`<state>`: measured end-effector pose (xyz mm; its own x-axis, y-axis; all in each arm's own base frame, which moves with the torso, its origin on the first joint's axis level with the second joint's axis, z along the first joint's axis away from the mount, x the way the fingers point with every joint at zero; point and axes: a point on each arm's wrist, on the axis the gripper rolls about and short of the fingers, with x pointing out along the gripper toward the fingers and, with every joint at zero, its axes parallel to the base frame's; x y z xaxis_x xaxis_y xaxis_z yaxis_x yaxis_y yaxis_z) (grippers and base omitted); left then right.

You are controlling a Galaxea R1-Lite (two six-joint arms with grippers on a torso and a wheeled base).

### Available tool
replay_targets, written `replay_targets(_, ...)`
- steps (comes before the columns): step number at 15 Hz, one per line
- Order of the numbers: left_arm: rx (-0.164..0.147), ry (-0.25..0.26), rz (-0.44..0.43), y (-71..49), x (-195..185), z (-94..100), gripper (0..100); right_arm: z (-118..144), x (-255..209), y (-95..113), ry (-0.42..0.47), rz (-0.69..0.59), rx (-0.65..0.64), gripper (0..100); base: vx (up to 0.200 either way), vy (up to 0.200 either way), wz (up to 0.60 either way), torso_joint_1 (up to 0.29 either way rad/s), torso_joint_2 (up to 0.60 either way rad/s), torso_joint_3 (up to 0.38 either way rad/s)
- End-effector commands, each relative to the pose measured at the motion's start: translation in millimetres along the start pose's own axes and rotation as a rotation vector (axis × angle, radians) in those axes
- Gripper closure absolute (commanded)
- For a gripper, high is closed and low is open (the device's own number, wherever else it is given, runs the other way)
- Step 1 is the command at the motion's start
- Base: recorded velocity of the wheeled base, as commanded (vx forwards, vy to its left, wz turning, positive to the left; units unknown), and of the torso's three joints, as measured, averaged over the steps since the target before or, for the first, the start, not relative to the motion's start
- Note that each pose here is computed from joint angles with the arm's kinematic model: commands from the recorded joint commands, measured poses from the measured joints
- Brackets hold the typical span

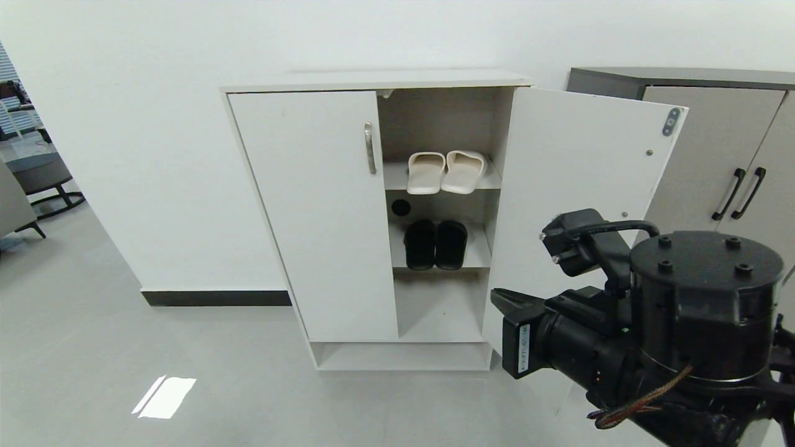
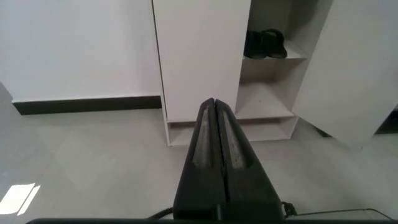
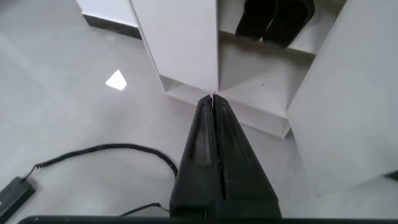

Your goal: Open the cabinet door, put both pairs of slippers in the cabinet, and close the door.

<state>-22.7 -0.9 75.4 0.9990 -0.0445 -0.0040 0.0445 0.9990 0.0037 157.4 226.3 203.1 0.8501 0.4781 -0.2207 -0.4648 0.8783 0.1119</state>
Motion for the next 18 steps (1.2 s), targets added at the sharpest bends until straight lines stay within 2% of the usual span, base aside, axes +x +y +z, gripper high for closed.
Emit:
replay_targets(1, 0.001, -0.001, 0.002, 0.0, 0.0, 0.0, 100, -3.1, 0.0, -0.9, 0.006, -0.002, -0.008, 100, 0.000, 0.000, 0.00, 0.000, 0.00, 0.000)
replay_targets(10, 0.001, -0.001, 0.000, 0.0, -0.1, 0.3, 100, -5.6, -1.2, -1.6, 0.012, 0.001, -0.020, 100, 0.000, 0.000, 0.00, 0.000, 0.00, 0.000)
replay_targets(14, 0.001, 0.001, 0.002, 0.0, 0.0, -0.2, 100, -6.0, -1.3, -1.7, 0.013, -0.001, -0.021, 100, 0.000, 0.000, 0.00, 0.064, -0.22, -0.228)
replay_targets(18, 0.001, -0.001, 0.002, 0.0, 0.0, 0.0, 100, -3.0, -3.9, -2.9, 0.002, 0.000, -0.013, 100, 0.000, 0.000, 0.00, 0.172, -0.50, -0.292)
